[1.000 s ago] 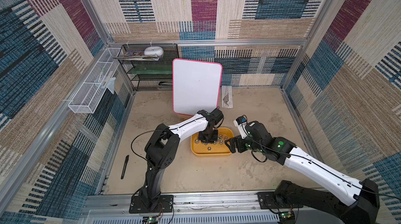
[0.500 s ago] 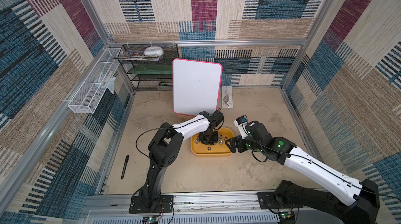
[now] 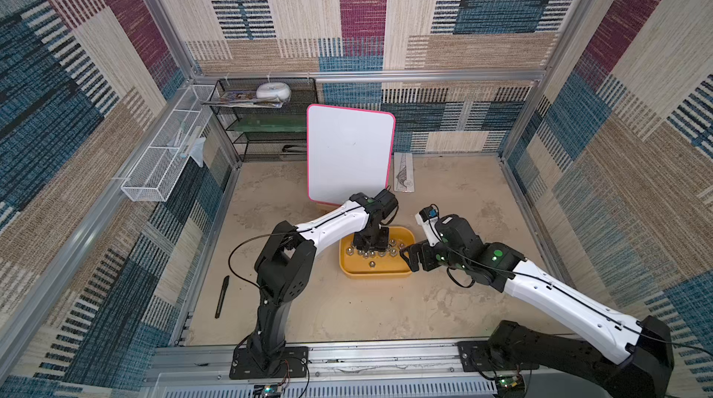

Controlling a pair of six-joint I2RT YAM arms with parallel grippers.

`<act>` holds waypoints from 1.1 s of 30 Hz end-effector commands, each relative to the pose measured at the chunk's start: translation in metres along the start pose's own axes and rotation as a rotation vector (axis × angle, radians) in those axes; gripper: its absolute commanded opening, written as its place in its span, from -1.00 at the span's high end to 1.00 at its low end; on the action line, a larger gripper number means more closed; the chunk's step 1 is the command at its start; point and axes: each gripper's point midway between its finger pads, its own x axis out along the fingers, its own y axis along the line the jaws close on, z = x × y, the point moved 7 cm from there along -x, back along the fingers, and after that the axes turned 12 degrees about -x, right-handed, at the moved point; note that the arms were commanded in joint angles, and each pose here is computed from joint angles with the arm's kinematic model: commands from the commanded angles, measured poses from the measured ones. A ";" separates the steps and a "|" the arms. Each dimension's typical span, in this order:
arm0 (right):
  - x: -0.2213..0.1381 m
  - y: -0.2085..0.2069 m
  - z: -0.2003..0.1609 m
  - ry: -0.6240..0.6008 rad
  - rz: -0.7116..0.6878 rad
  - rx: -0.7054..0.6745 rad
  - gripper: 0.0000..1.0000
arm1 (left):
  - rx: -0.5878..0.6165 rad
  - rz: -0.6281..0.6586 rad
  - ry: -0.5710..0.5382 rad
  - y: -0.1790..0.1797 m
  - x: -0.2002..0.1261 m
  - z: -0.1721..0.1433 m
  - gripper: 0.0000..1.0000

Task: Put the nuts on the desktop into the storage box
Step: Reset both arms

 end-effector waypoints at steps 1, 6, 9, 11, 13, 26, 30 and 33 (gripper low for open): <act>-0.002 -0.004 0.008 -0.039 -0.044 0.003 -0.98 | 0.002 -0.002 -0.061 0.004 -0.028 0.006 -0.08; -0.004 -0.025 0.014 -0.072 -0.218 0.043 -0.99 | -0.043 -0.041 -0.186 0.021 -0.077 0.019 -0.44; -0.006 -0.047 0.015 -0.096 -0.384 0.081 -0.99 | -0.088 -0.024 -0.280 0.043 -0.103 0.025 -0.64; -0.008 -0.066 0.013 -0.114 -0.534 0.100 -0.99 | -0.139 0.033 -0.366 0.065 -0.116 0.028 -0.90; -0.007 -0.078 0.013 -0.137 -0.618 0.075 -0.99 | -0.204 0.073 -0.435 0.090 -0.124 0.028 -1.00; 0.012 -0.166 -0.017 -0.197 -0.978 0.085 -0.98 | -0.415 0.391 -0.858 0.251 -0.094 0.003 -0.99; 0.017 -0.199 -0.026 -0.204 -1.012 0.104 -0.99 | -0.425 0.512 -0.862 0.289 -0.079 -0.005 -0.99; 0.021 -0.220 -0.030 -0.212 -1.045 0.143 -0.99 | -0.470 0.534 -0.857 0.310 -0.066 -0.006 -0.99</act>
